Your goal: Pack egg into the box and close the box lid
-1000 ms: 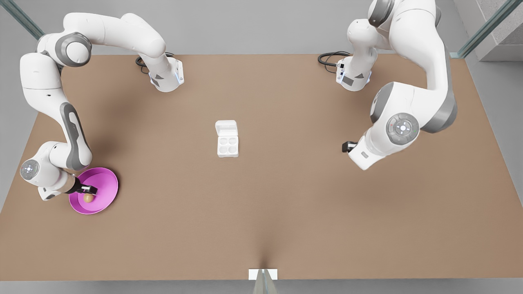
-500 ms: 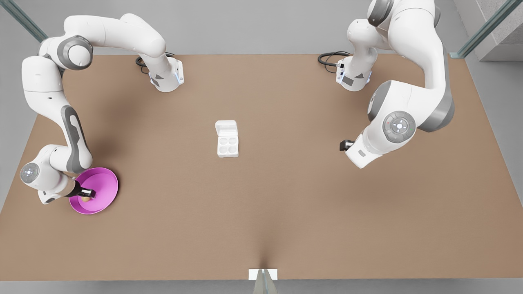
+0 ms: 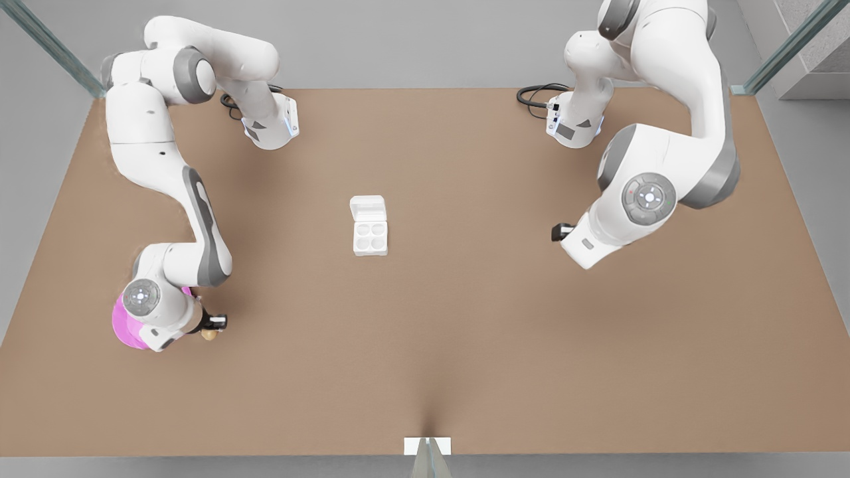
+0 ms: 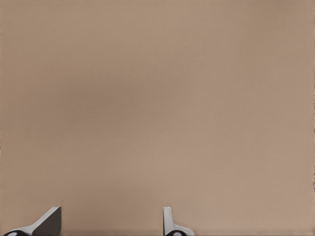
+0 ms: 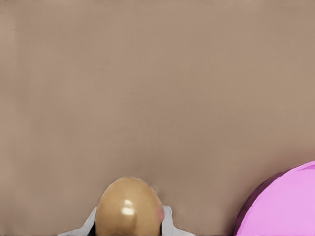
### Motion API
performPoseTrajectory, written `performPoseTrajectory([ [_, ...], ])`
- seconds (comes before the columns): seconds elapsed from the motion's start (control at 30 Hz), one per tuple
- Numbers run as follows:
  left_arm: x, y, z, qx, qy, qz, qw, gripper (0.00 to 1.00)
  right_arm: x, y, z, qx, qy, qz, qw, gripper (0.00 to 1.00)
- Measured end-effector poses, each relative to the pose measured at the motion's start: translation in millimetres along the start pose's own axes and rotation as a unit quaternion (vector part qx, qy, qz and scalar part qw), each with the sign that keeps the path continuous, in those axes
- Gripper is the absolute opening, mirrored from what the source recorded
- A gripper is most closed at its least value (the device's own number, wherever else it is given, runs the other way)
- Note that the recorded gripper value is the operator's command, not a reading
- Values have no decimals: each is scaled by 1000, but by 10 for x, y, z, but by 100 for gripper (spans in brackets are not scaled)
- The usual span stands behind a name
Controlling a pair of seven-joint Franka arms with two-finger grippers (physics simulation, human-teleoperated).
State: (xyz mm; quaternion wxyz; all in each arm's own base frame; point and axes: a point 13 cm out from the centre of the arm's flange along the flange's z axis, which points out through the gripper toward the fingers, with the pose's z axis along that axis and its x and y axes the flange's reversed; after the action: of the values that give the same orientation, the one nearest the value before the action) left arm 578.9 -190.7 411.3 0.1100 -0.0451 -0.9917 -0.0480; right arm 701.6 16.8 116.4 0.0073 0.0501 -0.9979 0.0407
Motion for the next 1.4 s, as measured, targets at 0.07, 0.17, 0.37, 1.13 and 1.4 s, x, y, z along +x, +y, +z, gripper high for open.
performPoseTrajectory([
  [0.07, 0, -46, -3, 0, -1, 3, 1000, 100, -131, 1299, -161, -2, -10, -27, 1000, 35],
  [0.17, 7, -223, -18, 6, -6, 18, 1000, 100, 348, 1955, -396, -45, 20, 1, 999, 35],
  [0.37, -115, -376, -182, 42, -44, 4, 998, 100, 948, 1655, -809, -111, 63, 83, 988, 35],
  [1.13, -181, -367, 73, 54, -31, 4, 998, 100, 2397, 3964, -613, -62, 151, 69, 984, 38],
  [1.4, -127, -425, 117, 46, -23, 12, 999, 100, 2377, 3949, -475, -58, 151, 108, 981, 38],
])
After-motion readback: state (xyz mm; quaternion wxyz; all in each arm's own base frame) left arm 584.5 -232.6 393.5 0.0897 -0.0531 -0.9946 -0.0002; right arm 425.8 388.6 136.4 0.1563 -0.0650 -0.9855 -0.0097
